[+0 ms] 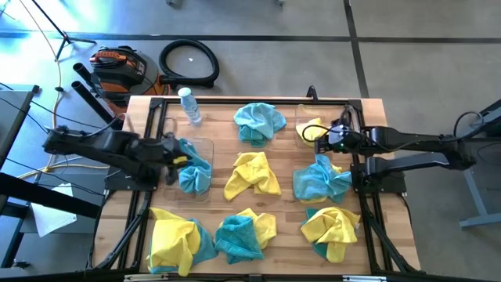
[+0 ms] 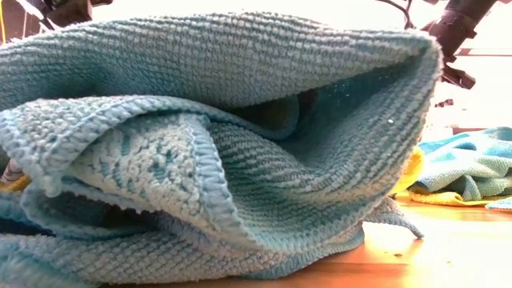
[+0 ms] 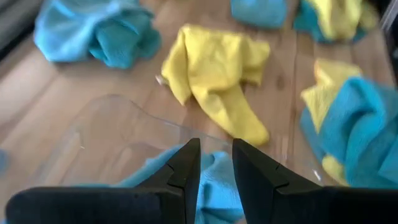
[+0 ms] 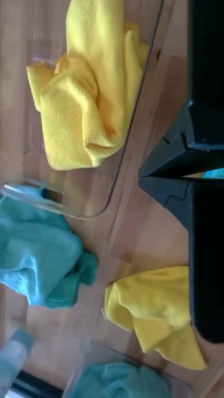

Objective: Sort microfiber towel by color & place in baskets
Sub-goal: Put the blue microfiber cloth into the left transparent bin

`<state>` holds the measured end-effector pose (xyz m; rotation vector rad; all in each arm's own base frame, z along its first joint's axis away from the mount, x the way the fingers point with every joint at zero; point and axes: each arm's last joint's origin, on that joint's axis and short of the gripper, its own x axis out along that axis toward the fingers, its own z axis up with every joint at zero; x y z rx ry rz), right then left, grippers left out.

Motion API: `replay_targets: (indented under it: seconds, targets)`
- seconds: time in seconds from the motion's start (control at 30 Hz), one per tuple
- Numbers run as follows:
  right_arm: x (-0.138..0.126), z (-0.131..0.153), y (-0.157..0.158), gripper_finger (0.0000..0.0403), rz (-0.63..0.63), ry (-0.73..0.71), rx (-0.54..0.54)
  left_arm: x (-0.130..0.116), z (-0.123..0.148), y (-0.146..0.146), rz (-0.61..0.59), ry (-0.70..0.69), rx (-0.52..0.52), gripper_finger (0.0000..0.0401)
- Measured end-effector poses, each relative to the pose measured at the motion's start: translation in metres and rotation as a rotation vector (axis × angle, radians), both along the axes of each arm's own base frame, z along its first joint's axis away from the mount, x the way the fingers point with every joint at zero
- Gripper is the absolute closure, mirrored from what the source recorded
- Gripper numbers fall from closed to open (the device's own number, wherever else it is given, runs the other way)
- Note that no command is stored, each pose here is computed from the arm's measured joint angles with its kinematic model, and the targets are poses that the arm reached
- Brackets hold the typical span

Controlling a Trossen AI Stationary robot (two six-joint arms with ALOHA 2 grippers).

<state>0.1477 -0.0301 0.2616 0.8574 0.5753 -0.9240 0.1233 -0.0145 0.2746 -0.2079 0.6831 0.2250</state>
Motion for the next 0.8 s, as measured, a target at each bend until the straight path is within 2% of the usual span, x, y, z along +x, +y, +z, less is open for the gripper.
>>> replay_targets:
  seconds: [0.27, 0.5, 0.63, 0.8]
  targets:
    - [0.001, 0.0, 0.007, 0.0403, 0.129, 0.042, -0.045, 0.062, 0.023, -0.033, -0.084, 0.116, 0.063, 0.0318]
    - [0.003, -0.001, 0.017, 0.0403, 0.285, 0.06, -0.018, 0.124, 0.045, -0.083, -0.141, 0.127, 0.121, 0.0318]
    - [0.003, -0.001, 0.022, 0.0403, 0.34, 0.066, -0.023, 0.159, 0.042, -0.115, -0.173, 0.163, 0.133, 0.0318]
    - [0.003, -0.001, 0.029, 0.0403, 0.411, 0.077, -0.043, 0.195, 0.025, -0.147, -0.19, 0.246, 0.142, 0.0318]
